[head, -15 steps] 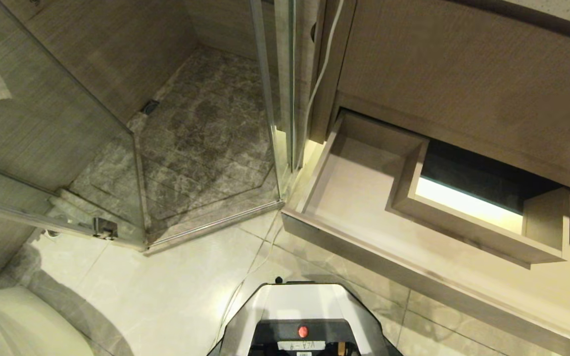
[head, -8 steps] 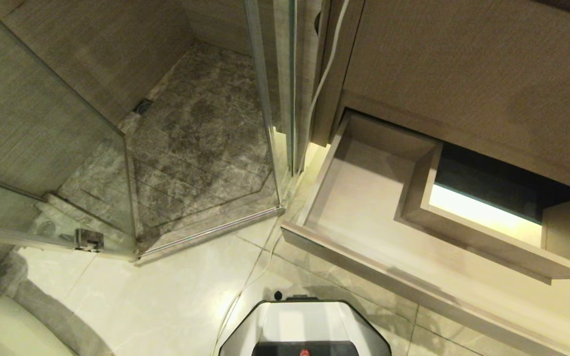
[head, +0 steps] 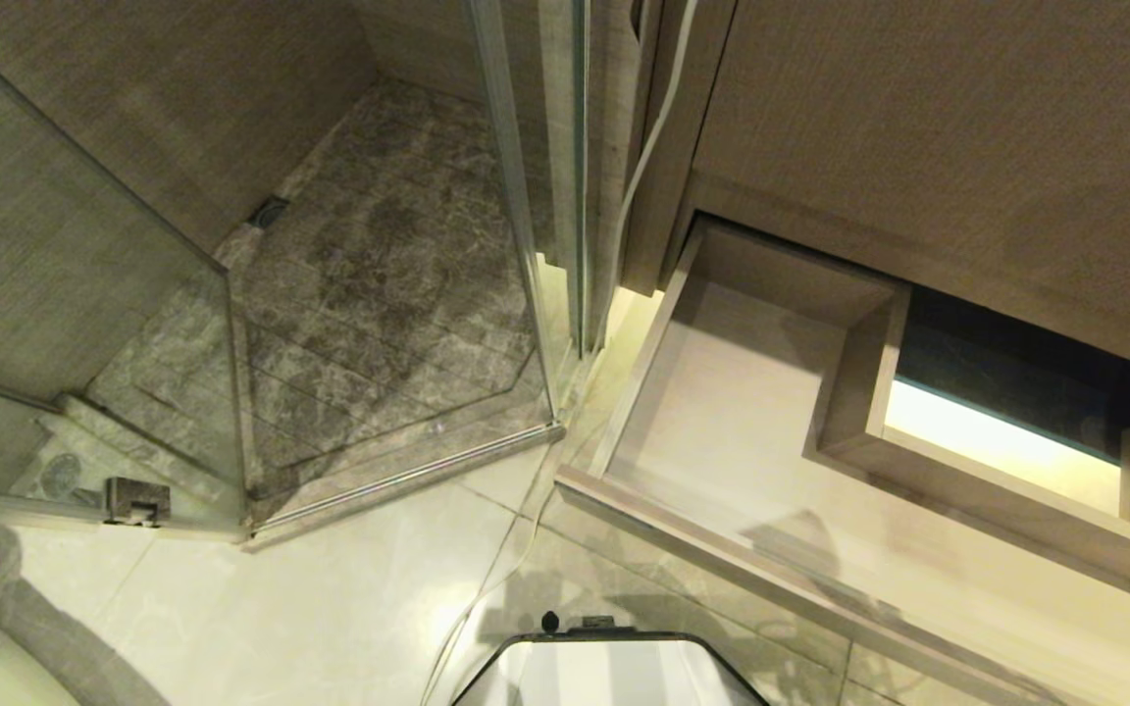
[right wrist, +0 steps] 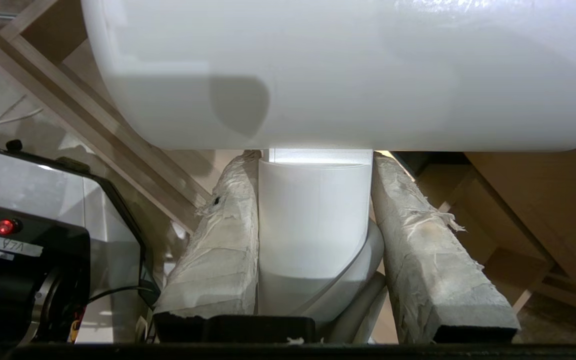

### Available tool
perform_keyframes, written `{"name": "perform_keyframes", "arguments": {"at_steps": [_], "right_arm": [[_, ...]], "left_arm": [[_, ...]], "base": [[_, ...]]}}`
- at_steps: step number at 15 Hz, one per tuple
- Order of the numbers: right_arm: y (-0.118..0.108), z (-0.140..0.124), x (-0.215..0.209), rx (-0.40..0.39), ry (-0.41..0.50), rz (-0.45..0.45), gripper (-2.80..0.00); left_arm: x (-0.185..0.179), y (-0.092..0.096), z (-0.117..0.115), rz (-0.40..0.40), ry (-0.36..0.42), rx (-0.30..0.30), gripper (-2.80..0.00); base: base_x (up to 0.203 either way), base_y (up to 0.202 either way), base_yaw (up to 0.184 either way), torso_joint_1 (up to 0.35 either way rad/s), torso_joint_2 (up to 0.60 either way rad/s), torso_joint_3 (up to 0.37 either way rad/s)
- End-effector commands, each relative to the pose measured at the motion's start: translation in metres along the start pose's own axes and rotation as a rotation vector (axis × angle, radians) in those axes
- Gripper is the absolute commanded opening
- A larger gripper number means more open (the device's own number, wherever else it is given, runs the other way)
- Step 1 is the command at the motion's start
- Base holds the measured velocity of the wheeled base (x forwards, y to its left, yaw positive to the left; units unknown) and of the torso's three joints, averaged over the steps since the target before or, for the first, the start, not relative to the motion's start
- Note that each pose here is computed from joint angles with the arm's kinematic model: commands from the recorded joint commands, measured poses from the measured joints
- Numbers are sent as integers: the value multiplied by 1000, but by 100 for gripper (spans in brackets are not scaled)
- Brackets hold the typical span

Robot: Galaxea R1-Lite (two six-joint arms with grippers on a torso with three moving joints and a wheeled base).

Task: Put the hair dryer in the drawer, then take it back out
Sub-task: Put it into the drawer

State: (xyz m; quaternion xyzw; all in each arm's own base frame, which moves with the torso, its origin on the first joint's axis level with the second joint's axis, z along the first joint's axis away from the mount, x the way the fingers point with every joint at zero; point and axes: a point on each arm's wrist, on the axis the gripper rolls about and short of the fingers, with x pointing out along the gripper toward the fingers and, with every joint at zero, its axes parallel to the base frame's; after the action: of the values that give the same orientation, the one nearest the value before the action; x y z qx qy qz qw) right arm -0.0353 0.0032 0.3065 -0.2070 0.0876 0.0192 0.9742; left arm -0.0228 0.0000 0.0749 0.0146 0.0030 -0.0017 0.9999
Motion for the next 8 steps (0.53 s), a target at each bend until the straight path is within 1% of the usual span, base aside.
{"name": "perform_keyframes", "arguments": {"at_steps": [1, 3, 4, 6, 8], "right_arm": [[-1, 1, 3, -1, 13, 8, -280], [0, -1, 6, -1, 28, 13, -280], [0, -1, 6, -4, 26, 10, -280], [0, 0, 6, -4, 25, 10, -280], [0, -1, 6, -3, 30, 12, -280]], "left_arm": [[0, 0, 0, 0, 0, 0, -280], [0, 0, 0, 0, 0, 0, -280], [0, 0, 0, 0, 2, 0, -280], [0, 0, 0, -1, 0, 0, -280], [0, 0, 0, 0, 2, 0, -280]], "base": [[0, 0, 0, -1, 295, 349], [0, 0, 0, -84, 354, 316], [4, 6, -73, 2, 285, 275], [5, 5, -118, 26, 243, 269], [3, 2, -120, 96, 125, 207]]}}
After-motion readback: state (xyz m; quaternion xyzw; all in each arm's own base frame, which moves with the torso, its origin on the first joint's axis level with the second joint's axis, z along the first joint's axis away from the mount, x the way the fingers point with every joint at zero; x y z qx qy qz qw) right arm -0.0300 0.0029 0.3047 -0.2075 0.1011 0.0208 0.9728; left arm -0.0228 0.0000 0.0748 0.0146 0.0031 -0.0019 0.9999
